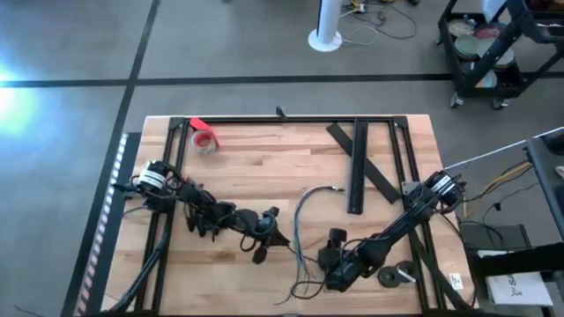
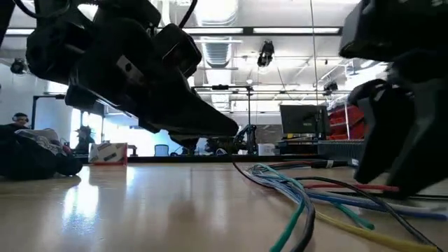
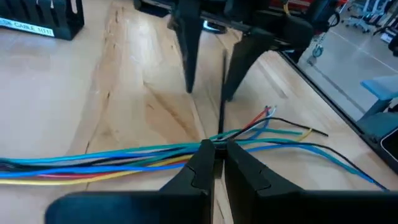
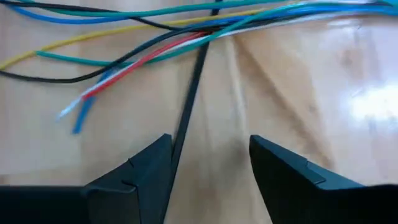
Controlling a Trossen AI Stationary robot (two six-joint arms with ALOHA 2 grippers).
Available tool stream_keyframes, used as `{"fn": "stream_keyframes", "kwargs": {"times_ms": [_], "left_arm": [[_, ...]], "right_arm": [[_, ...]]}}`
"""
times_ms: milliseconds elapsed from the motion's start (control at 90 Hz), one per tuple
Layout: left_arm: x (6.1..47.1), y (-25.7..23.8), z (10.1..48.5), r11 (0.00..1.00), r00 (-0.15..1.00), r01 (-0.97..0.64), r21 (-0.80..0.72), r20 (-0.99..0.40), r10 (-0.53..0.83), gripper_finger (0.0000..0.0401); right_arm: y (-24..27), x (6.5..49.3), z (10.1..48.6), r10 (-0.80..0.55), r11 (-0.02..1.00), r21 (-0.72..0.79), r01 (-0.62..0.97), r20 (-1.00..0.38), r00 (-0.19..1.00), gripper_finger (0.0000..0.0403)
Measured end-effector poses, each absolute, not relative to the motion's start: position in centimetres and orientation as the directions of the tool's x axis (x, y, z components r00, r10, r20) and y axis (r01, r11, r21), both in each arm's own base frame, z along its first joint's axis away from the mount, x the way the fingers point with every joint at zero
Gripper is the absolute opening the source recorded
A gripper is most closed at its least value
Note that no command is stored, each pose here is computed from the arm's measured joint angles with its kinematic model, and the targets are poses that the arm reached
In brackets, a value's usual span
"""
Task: Ziptie cables
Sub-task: Wrap the zip tie around the cable bundle
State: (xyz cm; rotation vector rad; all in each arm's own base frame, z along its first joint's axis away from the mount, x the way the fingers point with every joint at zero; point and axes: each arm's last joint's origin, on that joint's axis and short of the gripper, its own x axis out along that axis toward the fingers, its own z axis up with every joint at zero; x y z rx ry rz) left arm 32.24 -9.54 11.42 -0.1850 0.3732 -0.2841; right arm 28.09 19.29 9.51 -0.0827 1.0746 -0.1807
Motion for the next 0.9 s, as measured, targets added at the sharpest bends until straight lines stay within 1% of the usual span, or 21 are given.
{"fn": "stream_keyframes", "kwargs": {"times_ms": [222, 333, 467, 633, 744, 822, 900], "left_arm": [[31.5, -9.0, 13.0, 0.955, 0.868, 0.220, -0.201, -0.407, -0.285, 0.0006], [31.0, -8.4, 13.9, 0.966, 0.855, 0.195, -0.171, -0.453, -0.252, 0.0006], [30.6, -8.2, 14.9, 0.971, 0.855, 0.182, -0.154, -0.462, -0.233, 0.0006], [30.5, -8.5, 15.0, 0.969, 0.856, 0.191, -0.159, -0.455, -0.243, 0.0006], [30.5, -8.6, 14.7, 0.967, 0.851, 0.185, -0.174, -0.464, -0.246, 0.0006], [30.5, -8.7, 14.4, 0.967, 0.847, 0.186, -0.177, -0.471, -0.249, 0.0006], [30.5, -8.8, 14.2, 0.966, 0.843, 0.186, -0.177, -0.477, -0.250, 0.0006]], "right_arm": [[15.8, 29.5, 10.2, -0.253, 0.966, -0.255, 0.050, -0.874, 0.414, 0.0199], [13.9, 29.9, 10.8, -0.283, 0.955, -0.297, 0.025, -0.877, 0.389, 0.0199], [12.8, 29.6, 12.4, -0.313, 0.945, -0.325, 0.035, -0.870, 0.382, 0.0199], [14.2, 27.3, 14.8, -0.276, 0.961, -0.241, 0.136, -0.875, 0.398, 0.0199], [16.3, 25.2, 15.5, -0.218, 0.959, -0.109, 0.262, -0.873, 0.437, 0.0199], [17.6, 23.6, 15.5, -0.182, 0.930, -0.005, 0.368, -0.875, 0.449, 0.0199], [18.5, 22.0, 14.9, -0.195, 0.851, 0.084, 0.519, -0.866, 0.460, 0.0195]]}}
